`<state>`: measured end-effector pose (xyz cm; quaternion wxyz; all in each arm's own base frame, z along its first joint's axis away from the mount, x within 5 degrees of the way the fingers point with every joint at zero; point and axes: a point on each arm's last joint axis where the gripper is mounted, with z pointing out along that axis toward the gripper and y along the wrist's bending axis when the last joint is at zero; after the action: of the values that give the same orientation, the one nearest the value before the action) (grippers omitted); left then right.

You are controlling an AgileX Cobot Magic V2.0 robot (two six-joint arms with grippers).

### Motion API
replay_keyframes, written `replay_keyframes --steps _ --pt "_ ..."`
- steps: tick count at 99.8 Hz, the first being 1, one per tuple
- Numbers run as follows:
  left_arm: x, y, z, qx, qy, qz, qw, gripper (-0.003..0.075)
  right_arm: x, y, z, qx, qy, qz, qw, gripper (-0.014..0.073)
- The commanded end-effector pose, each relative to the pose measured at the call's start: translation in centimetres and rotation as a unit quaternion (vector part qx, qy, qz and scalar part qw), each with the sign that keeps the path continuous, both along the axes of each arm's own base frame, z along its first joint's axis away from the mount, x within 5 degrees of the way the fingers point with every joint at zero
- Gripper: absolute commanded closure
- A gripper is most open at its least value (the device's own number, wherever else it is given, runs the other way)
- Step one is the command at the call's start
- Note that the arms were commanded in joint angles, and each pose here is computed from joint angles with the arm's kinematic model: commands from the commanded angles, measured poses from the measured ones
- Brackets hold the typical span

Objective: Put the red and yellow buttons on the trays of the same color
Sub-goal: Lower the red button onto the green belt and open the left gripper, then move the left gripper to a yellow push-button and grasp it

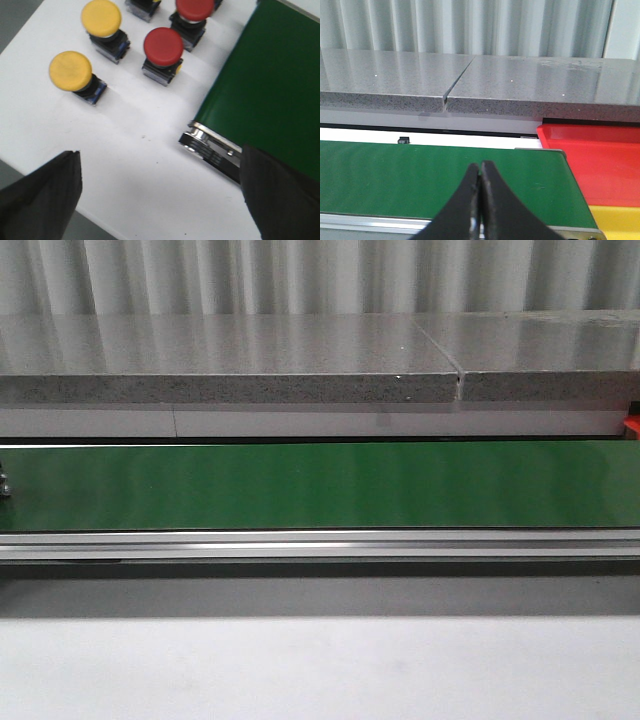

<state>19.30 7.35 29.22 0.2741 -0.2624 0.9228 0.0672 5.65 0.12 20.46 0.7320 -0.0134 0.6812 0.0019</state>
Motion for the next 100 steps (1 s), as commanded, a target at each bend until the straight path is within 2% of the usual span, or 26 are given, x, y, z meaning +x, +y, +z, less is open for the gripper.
replay_keyframes --steps 1,25,45,56,100 --pt "0.2 1.1 0.8 0.003 -0.028 0.029 0.999 0.0102 -0.2 0.0 1.2 -0.004 -0.049 -0.003 0.999 0.0676" --pt "0.2 3.3 -0.4 -0.012 -0.004 0.076 0.997 0.0102 -0.2 0.0 1.2 -0.004 -0.049 -0.003 0.999 0.0676" --pt "1.5 4.9 -3.2 -0.034 0.043 0.096 0.994 0.0102 -0.2 0.0 1.2 -0.004 -0.049 -0.003 0.999 0.0676" --pt "2.4 5.5 -4.4 -0.04 0.048 0.096 0.993 0.0102 -0.2 0.0 1.2 -0.004 -0.049 -0.003 0.999 0.0676" --pt "5.7 9.1 -5.9 -0.048 0.063 0.121 0.989 0.0102 -0.2 0.0 1.2 -0.004 -0.049 -0.003 0.999 0.0676"
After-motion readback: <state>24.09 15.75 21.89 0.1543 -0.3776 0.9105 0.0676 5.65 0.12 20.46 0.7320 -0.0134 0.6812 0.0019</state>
